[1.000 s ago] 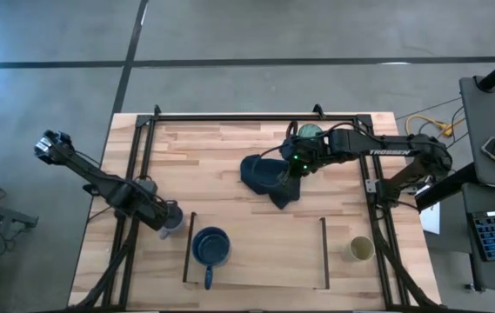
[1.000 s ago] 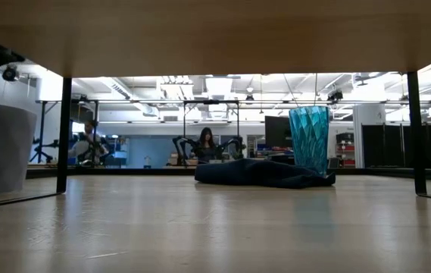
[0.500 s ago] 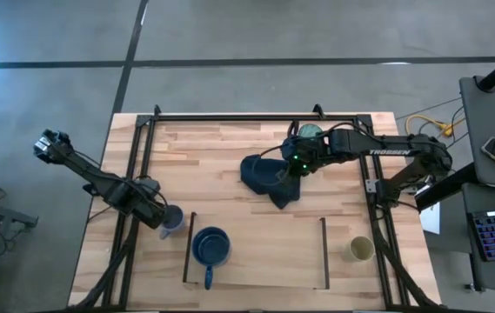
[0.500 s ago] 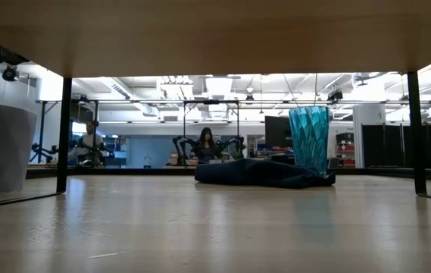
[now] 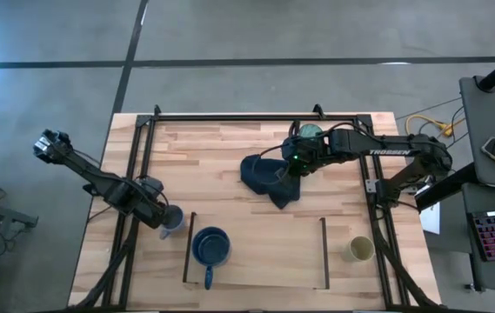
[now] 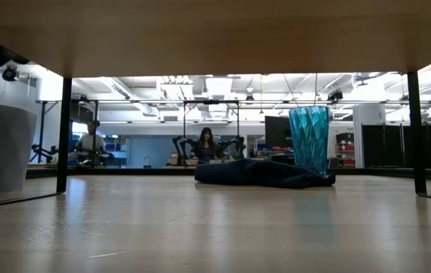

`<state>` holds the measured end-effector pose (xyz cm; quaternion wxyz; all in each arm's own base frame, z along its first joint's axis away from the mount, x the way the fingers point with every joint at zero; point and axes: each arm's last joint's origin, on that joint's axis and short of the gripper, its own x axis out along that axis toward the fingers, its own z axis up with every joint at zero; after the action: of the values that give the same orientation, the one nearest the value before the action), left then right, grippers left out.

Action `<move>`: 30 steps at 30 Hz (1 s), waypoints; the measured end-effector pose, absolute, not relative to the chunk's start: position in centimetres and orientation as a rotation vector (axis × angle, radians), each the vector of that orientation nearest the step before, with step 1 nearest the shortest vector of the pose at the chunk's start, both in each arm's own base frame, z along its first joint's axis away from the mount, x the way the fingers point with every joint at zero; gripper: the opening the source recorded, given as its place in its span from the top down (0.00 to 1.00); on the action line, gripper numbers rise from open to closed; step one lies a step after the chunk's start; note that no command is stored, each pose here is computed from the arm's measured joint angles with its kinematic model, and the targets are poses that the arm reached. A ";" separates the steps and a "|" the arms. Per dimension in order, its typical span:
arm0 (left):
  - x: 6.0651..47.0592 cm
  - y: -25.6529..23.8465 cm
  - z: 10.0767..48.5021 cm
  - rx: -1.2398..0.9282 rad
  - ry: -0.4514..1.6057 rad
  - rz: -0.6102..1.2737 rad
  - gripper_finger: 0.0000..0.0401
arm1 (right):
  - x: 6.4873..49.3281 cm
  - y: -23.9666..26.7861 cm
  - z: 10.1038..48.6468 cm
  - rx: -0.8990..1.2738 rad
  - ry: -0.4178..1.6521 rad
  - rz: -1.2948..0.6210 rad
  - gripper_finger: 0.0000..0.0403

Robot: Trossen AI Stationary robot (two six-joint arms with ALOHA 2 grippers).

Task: Stack small to large cups/mugs on shelf
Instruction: Put the light blue mug on the shelf

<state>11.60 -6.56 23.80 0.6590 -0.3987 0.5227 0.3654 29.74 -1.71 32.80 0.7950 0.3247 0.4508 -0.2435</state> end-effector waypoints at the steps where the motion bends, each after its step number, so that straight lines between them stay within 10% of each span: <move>1: 11.6 -6.6 23.8 -0.904 1.188 0.825 0.76 | 29.7 -1.7 32.8 0.701 0.968 -0.525 0.81; 16: 12.1 -6.9 21.8 -0.896 1.191 0.762 0.77 | 29.7 -1.7 32.8 0.713 0.965 -0.533 0.81; 30: 12.1 -7.0 20.7 -0.933 1.193 0.762 0.98 | 29.7 -1.7 32.8 0.709 0.961 -0.539 0.81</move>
<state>12.12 -6.98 20.72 0.6617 -0.4127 0.5276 0.3369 29.75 -1.73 32.81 0.7929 0.3295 0.4470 -0.2508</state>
